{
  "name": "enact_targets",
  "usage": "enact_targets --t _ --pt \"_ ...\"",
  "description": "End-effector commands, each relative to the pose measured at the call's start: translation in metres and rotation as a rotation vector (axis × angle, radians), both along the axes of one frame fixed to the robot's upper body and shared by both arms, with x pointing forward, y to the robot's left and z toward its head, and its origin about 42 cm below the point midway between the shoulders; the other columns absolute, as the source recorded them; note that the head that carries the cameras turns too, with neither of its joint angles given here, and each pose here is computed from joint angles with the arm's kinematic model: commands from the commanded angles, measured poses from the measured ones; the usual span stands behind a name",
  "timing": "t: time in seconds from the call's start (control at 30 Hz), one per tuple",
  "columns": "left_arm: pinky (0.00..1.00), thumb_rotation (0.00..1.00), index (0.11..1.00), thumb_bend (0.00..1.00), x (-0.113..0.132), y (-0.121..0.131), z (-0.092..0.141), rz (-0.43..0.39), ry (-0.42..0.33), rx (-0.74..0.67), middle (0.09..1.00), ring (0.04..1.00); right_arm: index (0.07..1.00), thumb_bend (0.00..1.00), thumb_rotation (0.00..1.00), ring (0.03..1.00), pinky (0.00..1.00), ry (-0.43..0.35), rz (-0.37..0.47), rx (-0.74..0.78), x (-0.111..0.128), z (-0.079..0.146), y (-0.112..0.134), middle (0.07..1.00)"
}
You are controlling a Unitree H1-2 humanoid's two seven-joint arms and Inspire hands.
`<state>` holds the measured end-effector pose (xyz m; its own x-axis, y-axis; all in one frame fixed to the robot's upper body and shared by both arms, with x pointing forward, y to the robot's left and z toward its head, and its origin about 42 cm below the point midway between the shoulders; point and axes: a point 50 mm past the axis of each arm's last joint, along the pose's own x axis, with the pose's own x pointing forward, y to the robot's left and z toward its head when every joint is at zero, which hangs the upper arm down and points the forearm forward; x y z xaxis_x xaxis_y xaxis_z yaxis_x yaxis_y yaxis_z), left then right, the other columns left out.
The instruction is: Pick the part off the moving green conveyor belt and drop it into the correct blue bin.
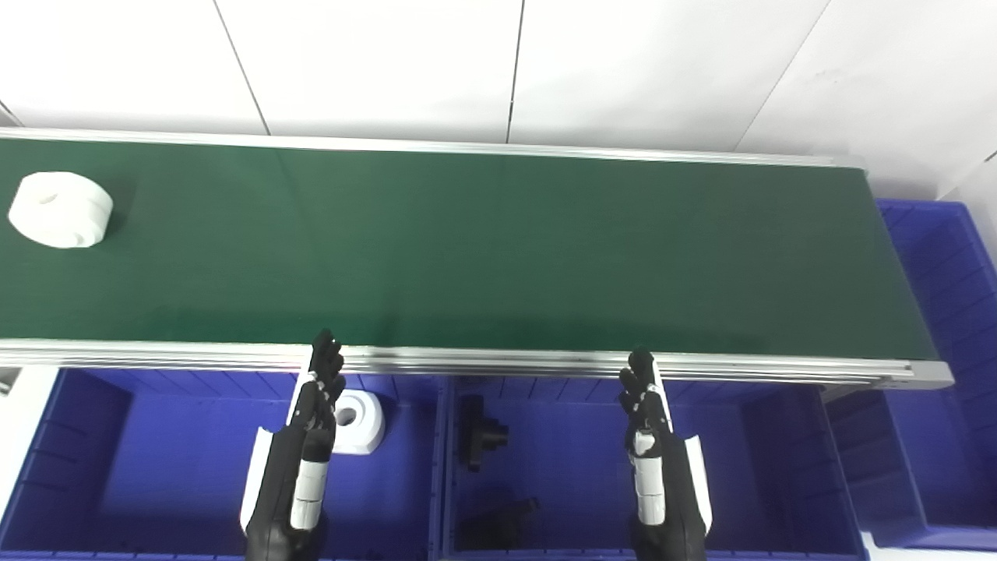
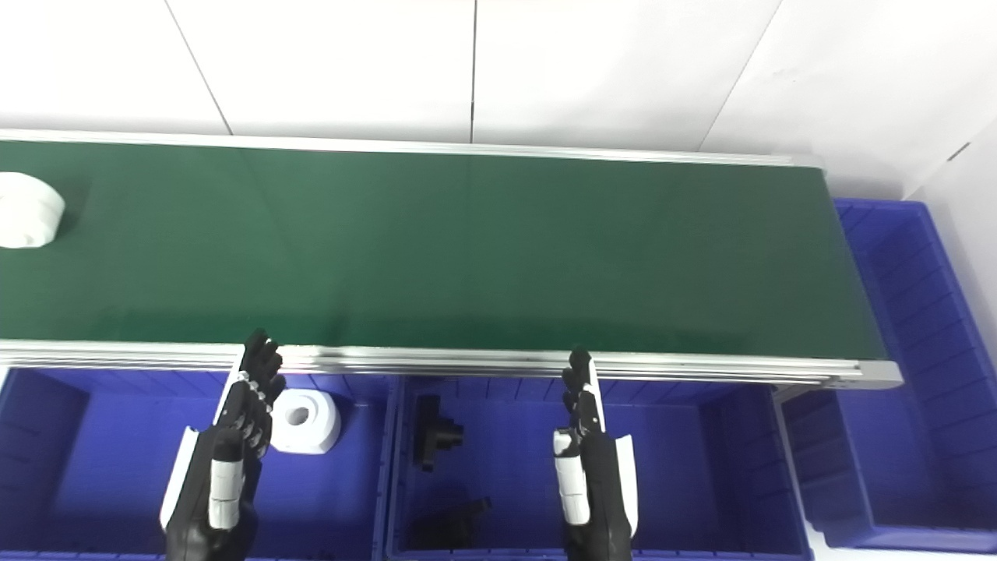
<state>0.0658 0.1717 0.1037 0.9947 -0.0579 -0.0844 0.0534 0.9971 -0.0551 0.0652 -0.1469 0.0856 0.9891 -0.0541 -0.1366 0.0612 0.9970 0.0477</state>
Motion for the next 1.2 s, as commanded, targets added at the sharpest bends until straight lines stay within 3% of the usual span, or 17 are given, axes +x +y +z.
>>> enact_targets --t 0.0,1.17 --pt "1.00 1.00 1.000 0.65 -0.0020 -0.0017 0.0051 0.002 -0.033 0.002 1.000 1.000 1.000 0.82 1.00 0.982 1.00 -0.047 -0.005 0.052 -0.0023 0.0115 0.0131 1.000" --pt "1.00 1.00 1.000 0.67 -0.0058 -0.0021 0.0023 0.003 -0.035 -0.003 1.000 1.000 1.000 0.80 1.00 0.973 0.99 -0.034 0.038 0.043 -0.0032 0.0096 0.0108 1.000"
